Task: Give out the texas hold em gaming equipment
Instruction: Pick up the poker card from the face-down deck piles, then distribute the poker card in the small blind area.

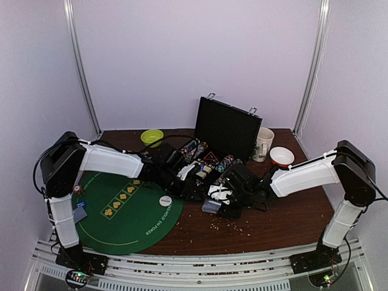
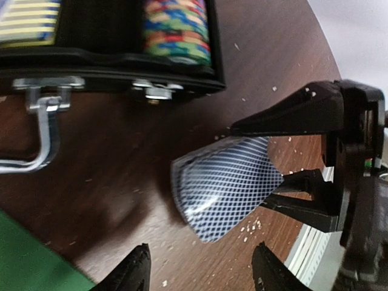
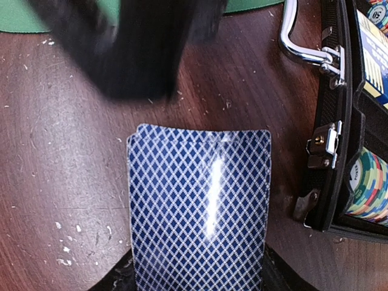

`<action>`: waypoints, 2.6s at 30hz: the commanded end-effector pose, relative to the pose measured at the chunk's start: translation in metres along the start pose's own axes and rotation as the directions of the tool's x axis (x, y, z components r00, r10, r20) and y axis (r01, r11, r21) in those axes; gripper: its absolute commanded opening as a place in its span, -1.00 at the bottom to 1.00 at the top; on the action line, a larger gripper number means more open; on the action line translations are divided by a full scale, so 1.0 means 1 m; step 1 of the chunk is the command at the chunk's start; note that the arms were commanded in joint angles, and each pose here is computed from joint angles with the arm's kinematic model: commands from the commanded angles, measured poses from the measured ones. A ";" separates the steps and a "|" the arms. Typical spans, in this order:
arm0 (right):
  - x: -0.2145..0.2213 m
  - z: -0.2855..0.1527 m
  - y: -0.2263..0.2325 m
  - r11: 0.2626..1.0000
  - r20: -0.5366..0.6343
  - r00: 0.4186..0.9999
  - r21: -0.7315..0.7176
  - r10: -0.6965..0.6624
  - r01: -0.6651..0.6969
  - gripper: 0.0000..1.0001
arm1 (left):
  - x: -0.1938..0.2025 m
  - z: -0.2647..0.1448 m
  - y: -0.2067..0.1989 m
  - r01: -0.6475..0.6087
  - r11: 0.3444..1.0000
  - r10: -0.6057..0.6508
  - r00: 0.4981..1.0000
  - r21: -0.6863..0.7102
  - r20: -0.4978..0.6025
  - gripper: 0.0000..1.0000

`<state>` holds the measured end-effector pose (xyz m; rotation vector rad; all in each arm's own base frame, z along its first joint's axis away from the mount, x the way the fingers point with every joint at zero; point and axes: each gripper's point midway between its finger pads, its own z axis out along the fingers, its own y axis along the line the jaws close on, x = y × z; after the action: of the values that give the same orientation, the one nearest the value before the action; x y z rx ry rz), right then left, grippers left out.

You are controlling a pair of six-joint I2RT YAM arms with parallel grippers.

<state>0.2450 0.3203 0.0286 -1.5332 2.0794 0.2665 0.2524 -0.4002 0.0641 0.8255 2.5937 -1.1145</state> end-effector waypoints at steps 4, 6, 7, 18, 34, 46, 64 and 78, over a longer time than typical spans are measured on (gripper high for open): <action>-0.010 -0.013 0.003 1.000 0.093 0.996 -0.013 -0.003 0.004 0.10 | -0.005 0.018 -0.016 -0.047 0.994 0.049 0.999 0.095 -0.012 0.20; -0.013 -0.017 0.005 1.000 0.120 0.993 -0.015 -0.010 0.012 0.09 | -0.007 0.020 -0.016 -0.049 0.993 0.050 0.999 0.104 -0.007 0.21; -0.014 -0.018 0.005 1.000 0.130 0.992 -0.011 -0.011 0.012 0.09 | -0.006 0.022 -0.016 -0.046 0.993 0.047 0.999 0.107 -0.011 0.20; -0.016 -0.014 0.006 1.000 0.132 0.991 -0.003 -0.022 0.022 0.06 | -0.014 0.046 -0.005 -0.001 0.994 0.003 1.000 0.111 -0.016 0.13; -0.011 -0.011 0.004 0.999 0.101 0.994 0.027 -0.033 0.030 0.06 | 0.007 0.041 0.031 -0.015 0.995 0.007 0.996 -0.103 -0.086 -0.35; -0.008 -0.009 0.002 0.999 0.081 0.996 0.029 -0.027 0.025 0.05 | -0.006 0.025 0.008 -0.077 0.997 0.076 0.997 -0.030 -0.028 -0.62; -0.004 -0.005 0.000 0.999 0.051 0.999 0.038 -0.020 0.018 0.05 | -0.006 -0.048 0.004 -0.056 0.998 0.054 0.998 -0.037 -0.041 -1.00; -0.002 -0.001 0.003 0.999 0.015 0.999 0.012 -0.049 0.049 0.05 | 0.116 -0.288 0.117 0.644 0.633 -0.592 0.760 -0.429 0.268 -1.00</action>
<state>0.2414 0.3208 0.0317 -1.5272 2.0228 0.2735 0.2620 -0.1517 0.1317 -0.0510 2.8252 -0.7720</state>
